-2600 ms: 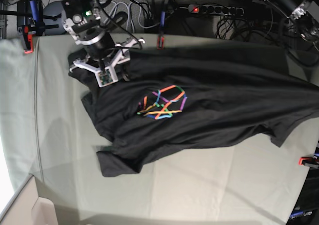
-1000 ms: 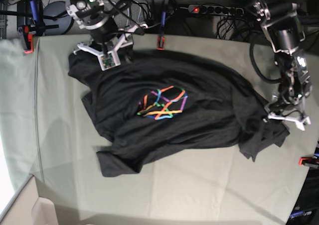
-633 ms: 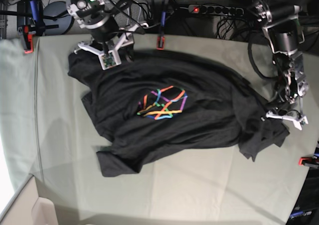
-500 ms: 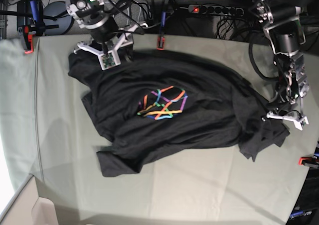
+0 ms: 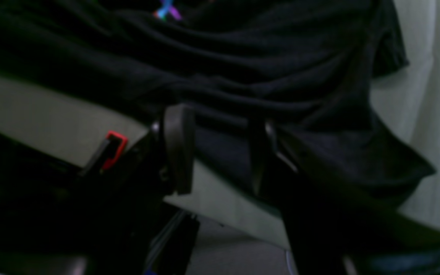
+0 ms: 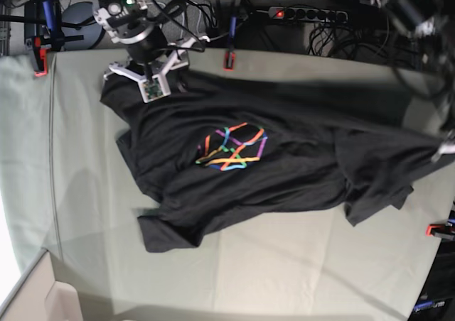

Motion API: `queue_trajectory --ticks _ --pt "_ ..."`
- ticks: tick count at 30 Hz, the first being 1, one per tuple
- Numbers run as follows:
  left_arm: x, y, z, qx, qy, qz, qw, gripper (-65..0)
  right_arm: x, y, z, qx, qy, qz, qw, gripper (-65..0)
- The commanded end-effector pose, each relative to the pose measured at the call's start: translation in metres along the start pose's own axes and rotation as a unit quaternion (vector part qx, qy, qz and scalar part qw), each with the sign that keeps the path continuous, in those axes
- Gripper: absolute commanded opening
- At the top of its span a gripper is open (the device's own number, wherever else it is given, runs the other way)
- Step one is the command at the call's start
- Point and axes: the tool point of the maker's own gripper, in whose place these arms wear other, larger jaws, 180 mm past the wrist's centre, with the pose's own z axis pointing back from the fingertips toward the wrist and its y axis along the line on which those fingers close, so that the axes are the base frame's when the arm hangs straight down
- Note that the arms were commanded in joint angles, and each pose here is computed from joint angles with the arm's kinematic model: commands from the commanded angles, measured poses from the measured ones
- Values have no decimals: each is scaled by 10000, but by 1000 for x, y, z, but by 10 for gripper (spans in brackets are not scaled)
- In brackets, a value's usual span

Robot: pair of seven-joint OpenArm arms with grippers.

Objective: Layout the t-shirt on the table in an organized manner, then fold the t-shirt properly
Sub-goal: 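Lift the shirt high with both grippers and swing it toward the robot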

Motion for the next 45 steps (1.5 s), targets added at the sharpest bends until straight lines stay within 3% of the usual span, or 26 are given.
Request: queue_trajectory --ticks 1,5,10,15,21,26,28,30,33,40,45 --pt "16 11 9 140 -239 44 9996 -645 8 -1 2 -16 -164 2 9999 -409" --pt "11 54 26 589 -278 206 9977 -645 9 -21 4 -305 -171 -113 9993 -402" --pt "-15 86 24 920 60 405 9949 -645 5 -52 5 -771 -134 -315 9964 -326" --pt "-37 94 17 983 365 513 9932 -645 -12 -67 -9 -918 112 -332 9952 -273" --pt "-40 93 16 980 425 525 9929 -645 -49 -96 -27 -1229 623 -469 9893 -273" --pt "-38 92 15 967 395 535 9931 -645 -69 -97 -29 -1228 882 -497 9873 -277" --pt "-37 91 15 958 378 542 9932 -645 -72 -95 -28 -1208 912 -494 9872 -310" --pt "-36 90 14 950 361 549 9933 -645 -78 -92 -25 -1181 979 -495 9869 -402" --pt "-29 79 10 838 277 617 9942 -646 -77 -91 -23 -1176 964 -492 9871 -642" --pt "8 38 -3 418 -94 785 9960 -646 -36 -97 -17 -1235 445 -405 9905 -650" --pt "46 -31 -17 -270 -346 467 9979 -646 27 -115 -13 -1368 -315 -131 9900 -650"
